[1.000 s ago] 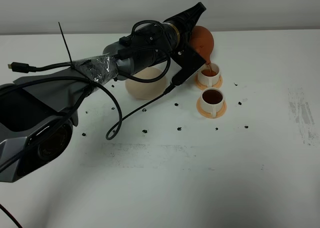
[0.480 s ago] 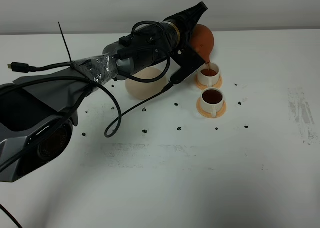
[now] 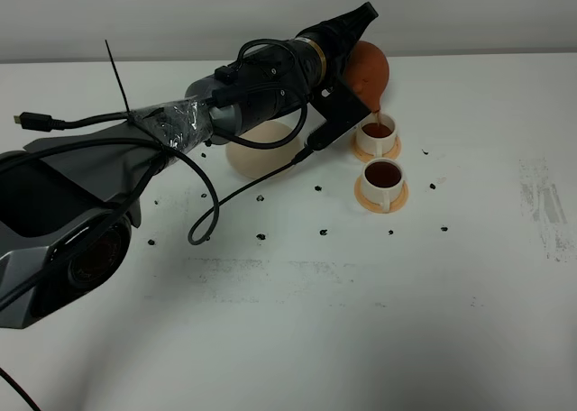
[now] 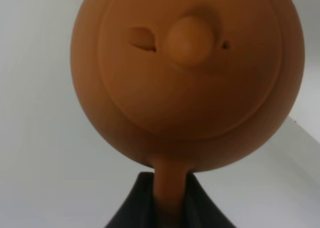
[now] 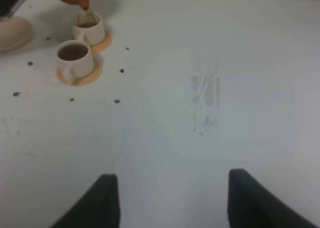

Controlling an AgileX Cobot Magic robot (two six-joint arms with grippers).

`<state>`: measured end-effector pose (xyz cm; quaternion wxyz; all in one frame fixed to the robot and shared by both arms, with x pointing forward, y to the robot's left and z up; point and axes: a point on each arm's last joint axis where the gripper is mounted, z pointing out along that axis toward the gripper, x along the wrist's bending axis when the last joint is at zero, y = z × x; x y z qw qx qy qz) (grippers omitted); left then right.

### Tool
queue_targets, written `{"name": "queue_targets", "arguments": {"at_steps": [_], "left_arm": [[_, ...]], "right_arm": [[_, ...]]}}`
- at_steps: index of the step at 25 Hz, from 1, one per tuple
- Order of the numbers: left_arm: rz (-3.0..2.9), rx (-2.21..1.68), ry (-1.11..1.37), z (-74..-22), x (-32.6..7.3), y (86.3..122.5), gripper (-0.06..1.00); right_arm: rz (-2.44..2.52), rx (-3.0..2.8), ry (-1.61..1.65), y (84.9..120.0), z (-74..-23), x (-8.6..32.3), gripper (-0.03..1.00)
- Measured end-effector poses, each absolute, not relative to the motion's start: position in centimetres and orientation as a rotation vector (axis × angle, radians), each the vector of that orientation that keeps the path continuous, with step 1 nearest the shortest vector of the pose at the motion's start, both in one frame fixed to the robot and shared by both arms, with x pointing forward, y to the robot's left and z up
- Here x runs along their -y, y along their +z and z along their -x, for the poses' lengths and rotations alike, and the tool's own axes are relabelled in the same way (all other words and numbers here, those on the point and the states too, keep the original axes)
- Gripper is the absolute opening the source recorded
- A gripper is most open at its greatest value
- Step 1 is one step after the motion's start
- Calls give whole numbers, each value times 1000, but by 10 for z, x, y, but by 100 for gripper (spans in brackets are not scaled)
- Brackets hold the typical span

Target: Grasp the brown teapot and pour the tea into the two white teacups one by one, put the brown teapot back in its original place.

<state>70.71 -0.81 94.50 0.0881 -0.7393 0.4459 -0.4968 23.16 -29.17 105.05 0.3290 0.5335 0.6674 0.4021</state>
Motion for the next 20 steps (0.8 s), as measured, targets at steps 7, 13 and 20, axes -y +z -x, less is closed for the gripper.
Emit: {"name": "queue_targets", "arguments": {"at_steps": [7, 13, 20], "left_arm": [[2196, -1330, -1478, -707, 8, 945, 12], [2177, -1341, -1478, -707, 8, 945, 12], [2167, -1347, -1478, -707, 9, 946, 12]], "right_arm": [[-1395, -1747, 1052, 1050, -232, 292, 49], [-1395, -1747, 1052, 1050, -232, 292, 49], [-1396, -1746, 1052, 1050, -232, 292, 49]]}}
